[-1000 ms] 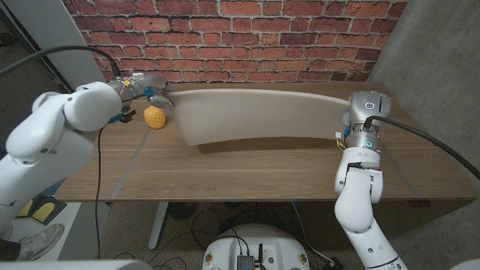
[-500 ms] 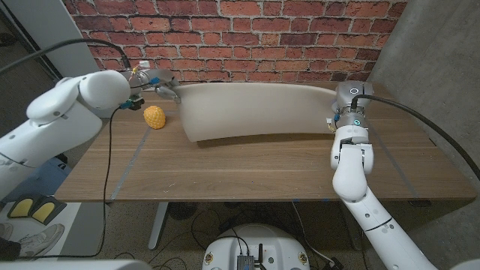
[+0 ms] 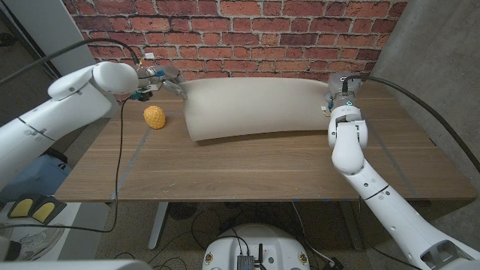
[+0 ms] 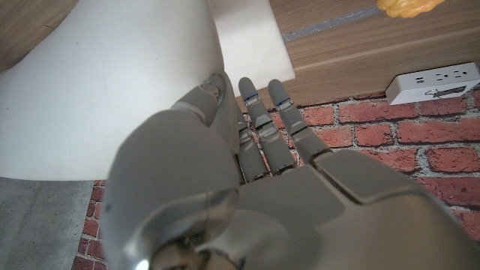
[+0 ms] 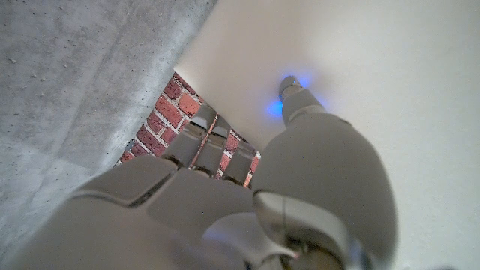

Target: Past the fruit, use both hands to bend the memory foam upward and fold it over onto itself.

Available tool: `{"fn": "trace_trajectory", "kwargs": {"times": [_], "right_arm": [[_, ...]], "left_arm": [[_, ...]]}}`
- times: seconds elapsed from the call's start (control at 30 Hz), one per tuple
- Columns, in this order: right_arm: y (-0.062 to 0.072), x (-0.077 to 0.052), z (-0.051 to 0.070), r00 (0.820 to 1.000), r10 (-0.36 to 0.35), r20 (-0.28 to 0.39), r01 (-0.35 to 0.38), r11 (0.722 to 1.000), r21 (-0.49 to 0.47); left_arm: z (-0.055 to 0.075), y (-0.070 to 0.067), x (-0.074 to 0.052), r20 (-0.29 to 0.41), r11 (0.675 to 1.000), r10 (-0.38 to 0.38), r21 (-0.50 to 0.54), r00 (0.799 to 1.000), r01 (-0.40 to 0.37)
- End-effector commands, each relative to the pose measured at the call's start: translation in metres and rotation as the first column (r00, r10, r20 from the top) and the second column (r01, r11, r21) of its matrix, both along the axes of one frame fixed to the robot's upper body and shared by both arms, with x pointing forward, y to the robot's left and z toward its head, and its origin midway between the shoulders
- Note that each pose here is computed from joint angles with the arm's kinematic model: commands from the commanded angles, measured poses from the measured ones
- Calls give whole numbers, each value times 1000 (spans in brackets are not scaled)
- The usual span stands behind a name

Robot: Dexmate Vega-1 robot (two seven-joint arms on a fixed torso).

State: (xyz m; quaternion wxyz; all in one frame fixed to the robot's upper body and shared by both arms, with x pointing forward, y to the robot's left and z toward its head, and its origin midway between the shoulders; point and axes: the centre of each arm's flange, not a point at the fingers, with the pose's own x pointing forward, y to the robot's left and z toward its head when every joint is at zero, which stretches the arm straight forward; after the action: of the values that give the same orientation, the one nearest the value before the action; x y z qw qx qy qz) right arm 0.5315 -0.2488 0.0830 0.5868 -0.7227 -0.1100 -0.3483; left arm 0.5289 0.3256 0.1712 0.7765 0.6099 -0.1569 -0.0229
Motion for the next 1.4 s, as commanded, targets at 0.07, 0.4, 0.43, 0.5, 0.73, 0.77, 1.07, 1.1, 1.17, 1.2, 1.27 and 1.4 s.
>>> {"fn": "trace_trajectory", "kwargs": {"times": [0.07,0.4,0.43,0.5,0.73,0.77,1.07,1.1,1.17,1.2,1.27,1.4], "right_arm": [[-11,31,22,999,27,22,-27,999,-30],[-16,52,28,990,54,133,-45,997,-65],[-16,54,29,989,56,134,-48,997,-63],[-16,59,32,989,63,130,-54,996,-71],[-13,81,40,988,79,134,-65,993,-103],[-12,85,41,988,81,130,-67,992,-107],[-11,109,49,988,102,114,-88,988,-125],[-10,111,49,988,104,115,-89,988,-127],[-9,114,51,987,105,121,-89,987,-130],[-9,116,52,987,103,123,-86,987,-133],[-8,122,55,987,103,125,-86,987,-135],[-4,131,61,986,101,129,-83,987,-138]], "left_arm": [[12,-10,38,-22,999,-11,-44,1000,10],[14,-19,47,8,998,32,-62,999,-32],[14,-20,48,9,997,39,-60,999,-38],[15,-22,50,13,997,51,-59,999,-50],[13,-26,59,16,994,79,-80,997,-77],[12,-26,60,13,993,82,-83,997,-80],[6,-27,66,-12,990,114,-85,993,-115],[6,-26,67,-14,989,120,-88,993,-121],[4,-26,67,-15,988,123,-87,992,-124],[4,-26,67,-15,989,122,-86,992,-123],[2,-26,66,-16,987,132,-88,991,-133],[0,-24,65,-11,985,147,-95,989,-147]]}}
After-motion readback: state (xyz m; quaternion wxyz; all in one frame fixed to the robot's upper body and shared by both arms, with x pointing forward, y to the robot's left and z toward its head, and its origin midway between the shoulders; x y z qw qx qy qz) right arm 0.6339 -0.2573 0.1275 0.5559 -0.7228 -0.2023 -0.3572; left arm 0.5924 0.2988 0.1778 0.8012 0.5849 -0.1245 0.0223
